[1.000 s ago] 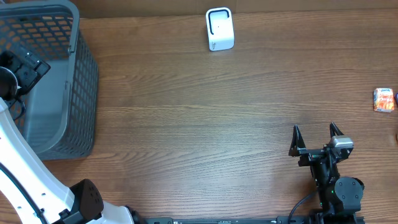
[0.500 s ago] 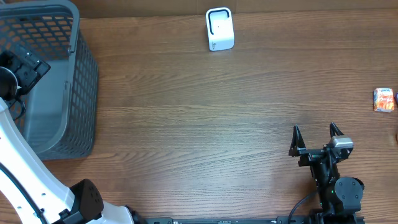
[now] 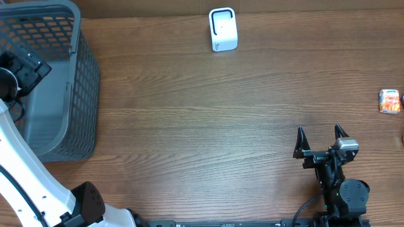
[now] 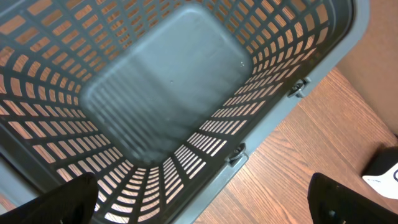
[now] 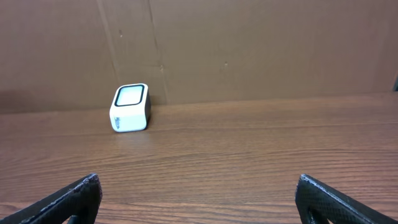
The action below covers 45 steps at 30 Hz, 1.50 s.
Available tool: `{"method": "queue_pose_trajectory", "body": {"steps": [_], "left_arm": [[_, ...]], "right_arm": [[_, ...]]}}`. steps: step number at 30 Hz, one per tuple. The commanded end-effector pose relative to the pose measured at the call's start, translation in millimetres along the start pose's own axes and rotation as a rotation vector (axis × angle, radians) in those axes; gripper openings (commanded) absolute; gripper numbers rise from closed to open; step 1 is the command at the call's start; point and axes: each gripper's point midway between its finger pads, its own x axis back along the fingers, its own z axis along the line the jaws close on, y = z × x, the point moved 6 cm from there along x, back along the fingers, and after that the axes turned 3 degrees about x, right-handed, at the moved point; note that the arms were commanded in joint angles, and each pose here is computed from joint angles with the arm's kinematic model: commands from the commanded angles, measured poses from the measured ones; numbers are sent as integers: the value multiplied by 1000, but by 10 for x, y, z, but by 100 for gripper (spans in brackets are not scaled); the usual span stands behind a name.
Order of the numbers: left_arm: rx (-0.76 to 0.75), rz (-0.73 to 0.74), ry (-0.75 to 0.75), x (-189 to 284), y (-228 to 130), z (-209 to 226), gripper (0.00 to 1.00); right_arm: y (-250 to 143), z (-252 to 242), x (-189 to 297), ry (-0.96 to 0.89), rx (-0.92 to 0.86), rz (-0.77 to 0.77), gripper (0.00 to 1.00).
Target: Scan the item barcode
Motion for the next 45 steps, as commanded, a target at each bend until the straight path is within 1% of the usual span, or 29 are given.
{"method": "queue_pose_trajectory", "body": {"steps": [1,5,7,10,14,18,20,24,27,30,33,35,37,41,43,45], "left_arm": [[-31,-61,-50,288,-64,27,100],[-36,-108,-148,576,-166,-3,100],[-76,-132,-204,734,-240,-25,100],[-209,-183,-293,964,-364,-107,100],[-419,-263,-459,1211,-544,-302,100],[-591,-277,-573,1198,-782,-431,100],[-645,-261,-633,1142,-937,-459,100],[-805,-224,-810,988,-1398,-461,100],[-939,-254,-935,873,-1735,-421,100],[-1020,-290,-938,685,-2046,-249,100],[-1030,-292,-936,483,-2453,59,100],[-1027,-332,-893,408,-2531,171,100],[-1023,-339,-868,341,-2578,229,100],[-1023,-352,-861,133,-2603,201,100],[-1024,-411,-873,22,-2601,164,100],[-969,-483,-902,-121,-2596,116,100]], "right_arm": [[-17,-17,-1,-12,4,-6,100],[-17,-17,-1,-12,4,-6,100],[-17,-17,-1,-12,4,-6,100],[-17,-17,-1,-12,4,-6,100],[-17,-17,-1,-12,4,-6,100],[-17,-17,-1,-12,4,-6,100],[-17,-17,-1,-12,4,-6,100],[-17,-17,-1,-12,4,-6,100],[-17,-17,-1,-12,4,-6,100],[-15,-16,0,-12,4,-6,100],[-17,-17,-1,-12,4,-6,100],[-17,-17,-1,-12,4,-6,100],[-17,-17,-1,-12,4,-6,100],[-17,-17,-1,-12,4,-6,100],[-17,-17,-1,-12,4,-6,100],[-17,-17,-1,-12,4,-6,100]]}}
